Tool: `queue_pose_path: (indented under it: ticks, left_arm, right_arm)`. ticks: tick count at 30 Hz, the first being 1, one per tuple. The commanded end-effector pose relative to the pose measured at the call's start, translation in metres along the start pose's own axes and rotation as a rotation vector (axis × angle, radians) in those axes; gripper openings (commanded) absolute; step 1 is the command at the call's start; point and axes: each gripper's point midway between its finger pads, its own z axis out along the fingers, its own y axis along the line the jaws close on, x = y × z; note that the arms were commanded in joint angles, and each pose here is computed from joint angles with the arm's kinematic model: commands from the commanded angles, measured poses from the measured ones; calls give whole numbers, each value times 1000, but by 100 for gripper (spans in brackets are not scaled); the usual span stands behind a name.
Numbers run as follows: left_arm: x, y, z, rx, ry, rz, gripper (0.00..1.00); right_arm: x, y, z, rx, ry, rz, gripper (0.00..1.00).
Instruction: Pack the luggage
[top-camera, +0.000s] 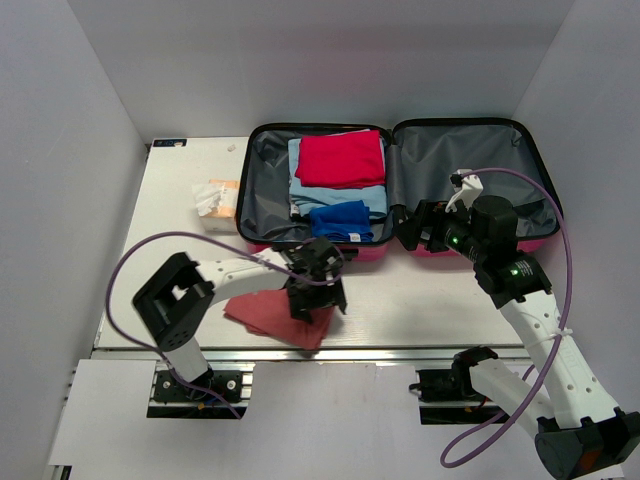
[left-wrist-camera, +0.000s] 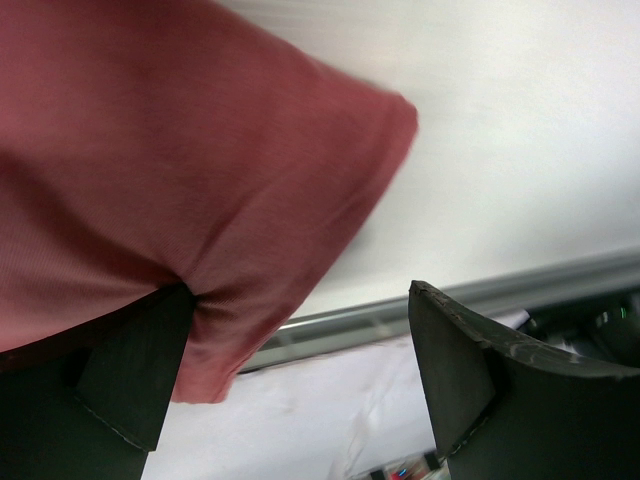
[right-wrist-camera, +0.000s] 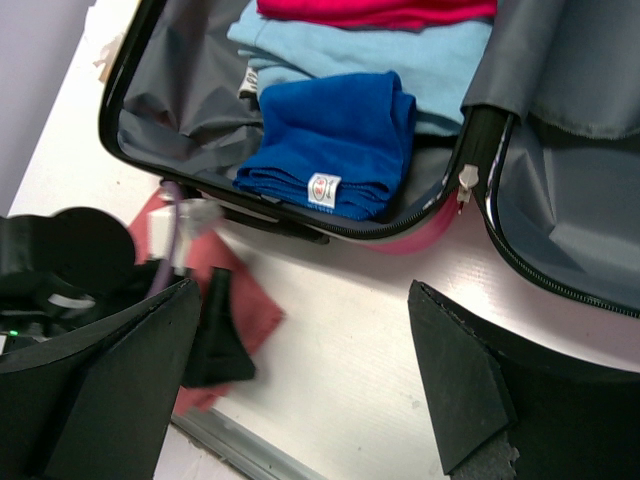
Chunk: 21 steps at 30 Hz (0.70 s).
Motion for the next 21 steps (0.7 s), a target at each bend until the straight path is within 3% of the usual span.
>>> queue_pose_path:
  ticks: [1,7,12,17,19,21]
  left_arm:
    - [13,-47,32,104,54,158,98]
    - [3,-113,48,221,28,267,98]
    - [-25,-165,11,311,-85,336,98]
    - [-14,-163,-51,378,-128,474,98]
    - [-7,-137,-64,321,-138,494,98]
    - [-13,-119,-100,306,-238,479,98]
  right_arm:
    - [1,-1,-6,17,0,8,89]
    - [7,-9,-15,70,6,16,89]
    - [31,-24,-19,170,79,136,89]
    - [61,-49,-28,317,121,240,89]
    - [58,-53,-32,349,106,246,89]
    - [60,-55,-36,368,123,244,89]
